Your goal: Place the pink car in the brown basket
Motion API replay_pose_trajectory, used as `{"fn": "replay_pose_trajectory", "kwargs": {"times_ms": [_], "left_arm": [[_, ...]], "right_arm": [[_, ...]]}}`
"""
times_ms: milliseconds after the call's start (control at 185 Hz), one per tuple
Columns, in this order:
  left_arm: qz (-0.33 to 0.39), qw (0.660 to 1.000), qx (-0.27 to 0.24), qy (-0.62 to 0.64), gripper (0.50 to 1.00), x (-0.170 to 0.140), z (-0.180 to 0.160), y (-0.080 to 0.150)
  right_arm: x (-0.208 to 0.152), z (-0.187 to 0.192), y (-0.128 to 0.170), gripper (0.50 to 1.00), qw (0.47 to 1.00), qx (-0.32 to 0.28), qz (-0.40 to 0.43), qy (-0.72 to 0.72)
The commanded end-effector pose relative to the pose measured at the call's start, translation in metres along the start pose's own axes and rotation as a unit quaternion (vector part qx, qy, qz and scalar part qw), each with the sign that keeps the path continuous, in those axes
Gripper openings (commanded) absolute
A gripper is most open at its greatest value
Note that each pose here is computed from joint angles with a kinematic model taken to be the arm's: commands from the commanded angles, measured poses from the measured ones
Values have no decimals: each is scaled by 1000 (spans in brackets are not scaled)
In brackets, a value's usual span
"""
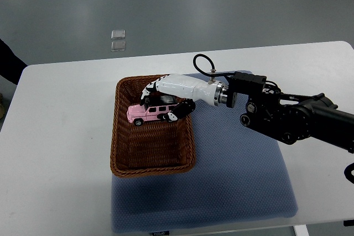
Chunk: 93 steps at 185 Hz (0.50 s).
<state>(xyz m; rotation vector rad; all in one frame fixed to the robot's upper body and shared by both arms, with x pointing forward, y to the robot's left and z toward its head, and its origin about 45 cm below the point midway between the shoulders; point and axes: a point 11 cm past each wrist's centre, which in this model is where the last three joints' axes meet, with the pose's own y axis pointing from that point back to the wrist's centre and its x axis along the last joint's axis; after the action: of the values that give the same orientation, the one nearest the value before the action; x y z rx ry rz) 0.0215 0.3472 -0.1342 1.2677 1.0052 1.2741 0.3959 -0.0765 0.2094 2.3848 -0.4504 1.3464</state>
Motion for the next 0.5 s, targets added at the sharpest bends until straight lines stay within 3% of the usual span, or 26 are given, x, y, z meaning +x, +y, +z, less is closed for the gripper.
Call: {"fn": "replay_pose_trajectory", "kwargs": {"times_ms": [0,200,497], "left_arm": [[0,1000,0,0,1000,0,0,0],[0,1000,0,0,1000,0,0,0],[0,1000,0,-1,1000,0,0,0]], "right_arm": [[1,1,1,901,1000,-2,5,2],[10,10,10,901,999,-15,28,-10],[49,69,79,901,968,-102,173,-150]]}}
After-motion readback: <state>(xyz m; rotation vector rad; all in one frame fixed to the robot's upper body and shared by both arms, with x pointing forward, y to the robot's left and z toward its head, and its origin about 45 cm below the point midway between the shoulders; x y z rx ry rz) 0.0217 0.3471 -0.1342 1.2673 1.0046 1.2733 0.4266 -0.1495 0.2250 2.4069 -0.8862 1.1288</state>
